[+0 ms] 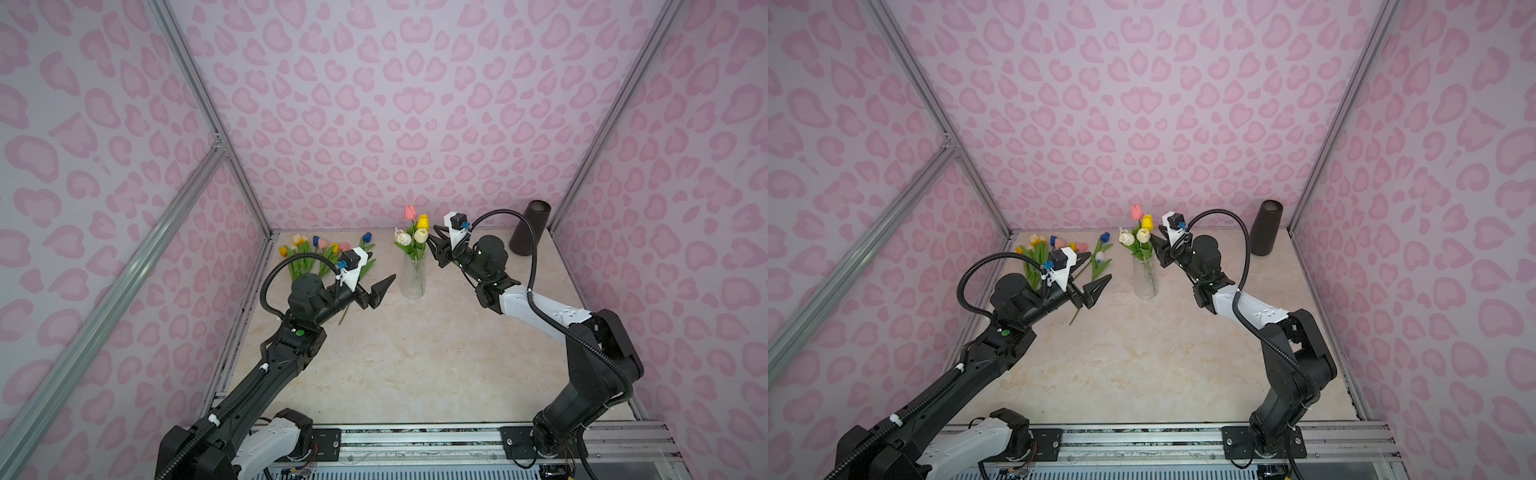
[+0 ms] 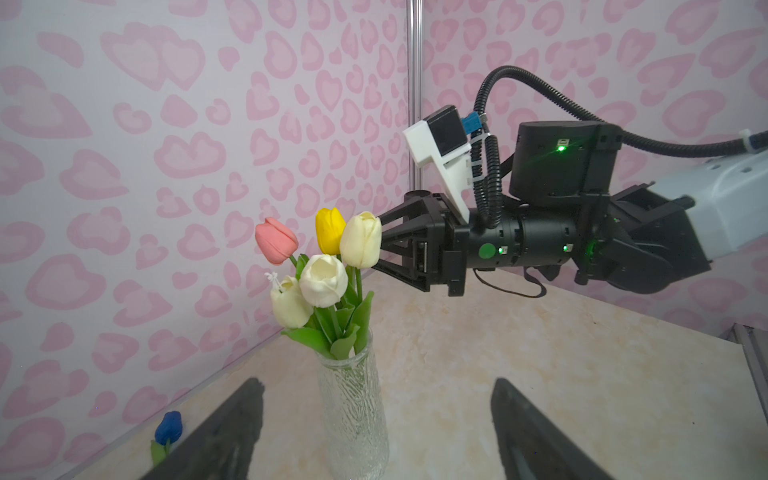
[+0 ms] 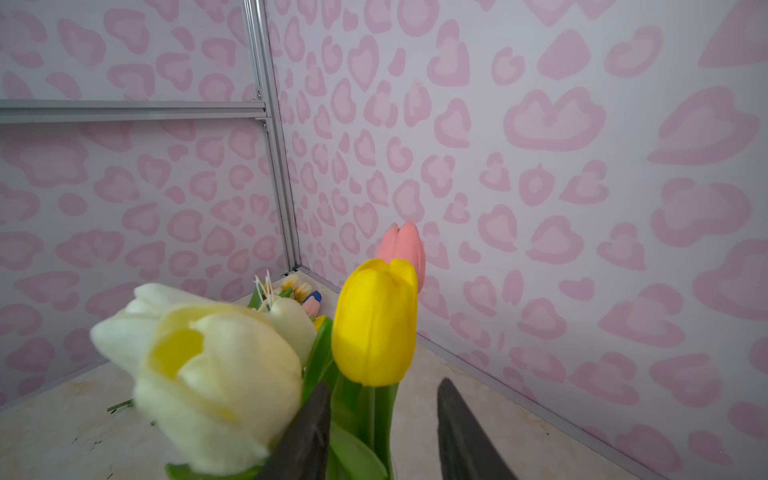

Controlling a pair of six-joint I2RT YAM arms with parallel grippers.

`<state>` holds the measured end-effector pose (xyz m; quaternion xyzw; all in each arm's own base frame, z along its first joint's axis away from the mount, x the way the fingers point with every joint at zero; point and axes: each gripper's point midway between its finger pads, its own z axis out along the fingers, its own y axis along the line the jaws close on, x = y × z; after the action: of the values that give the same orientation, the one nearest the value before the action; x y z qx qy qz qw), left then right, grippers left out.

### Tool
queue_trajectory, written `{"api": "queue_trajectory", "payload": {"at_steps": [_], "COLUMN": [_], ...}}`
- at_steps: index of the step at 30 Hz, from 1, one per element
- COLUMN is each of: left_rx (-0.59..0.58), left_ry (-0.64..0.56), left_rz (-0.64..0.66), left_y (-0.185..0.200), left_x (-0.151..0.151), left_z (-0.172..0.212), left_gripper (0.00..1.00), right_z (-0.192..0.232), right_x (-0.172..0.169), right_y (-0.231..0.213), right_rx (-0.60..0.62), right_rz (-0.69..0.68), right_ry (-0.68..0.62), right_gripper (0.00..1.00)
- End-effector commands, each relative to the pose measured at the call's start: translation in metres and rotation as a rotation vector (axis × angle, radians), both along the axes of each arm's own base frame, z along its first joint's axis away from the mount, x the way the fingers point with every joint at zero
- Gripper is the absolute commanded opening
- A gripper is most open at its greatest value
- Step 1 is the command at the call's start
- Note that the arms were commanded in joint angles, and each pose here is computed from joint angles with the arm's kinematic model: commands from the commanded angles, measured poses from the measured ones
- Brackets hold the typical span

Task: Arrange the flowers into the vase
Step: 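Lower the yellow tulip stem into the glass vase with the right gripper, then open the right gripper and draw it back while the left gripper moves to the pile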

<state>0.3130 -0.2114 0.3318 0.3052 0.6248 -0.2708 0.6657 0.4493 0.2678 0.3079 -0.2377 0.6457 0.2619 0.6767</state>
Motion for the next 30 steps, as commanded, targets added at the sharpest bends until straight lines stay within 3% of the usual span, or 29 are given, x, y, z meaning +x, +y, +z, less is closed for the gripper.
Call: {"api": "queue_trajectory", "payload": {"at_steps": [1,11,20,30], "left_rx": [0.008,0.057,0.106,0.334], "left_ry": [-0.014,0.104,0.349,0.829], "left_rz": [0.075,0.193,0.387,0.537], "left_y": [0.01,0.039,0.069,0.086], "left_x": [0.013,0.046,0.086,0.129], "left_z": [0.002,-0.053,-0.111,-0.208], "left_gripper": [0.87,0.84,0.78,0.72], "right_z": [0.008,0.039,0.005,-0.032], "right_x": [-0.009,-0.062,-0.106,-0.104], "right_y": [-0.005,-0.029,-0.041,-0.042], "right_rx": [-0.002,0.056,0.068,0.004], "right_rz": [-0.001,-0.014,-0.058,-0.108], "right_ry": [-0.005,-0.049,-0.084,-0.059], "right_gripper": [0.45,0.48,0.47,0.47]}}
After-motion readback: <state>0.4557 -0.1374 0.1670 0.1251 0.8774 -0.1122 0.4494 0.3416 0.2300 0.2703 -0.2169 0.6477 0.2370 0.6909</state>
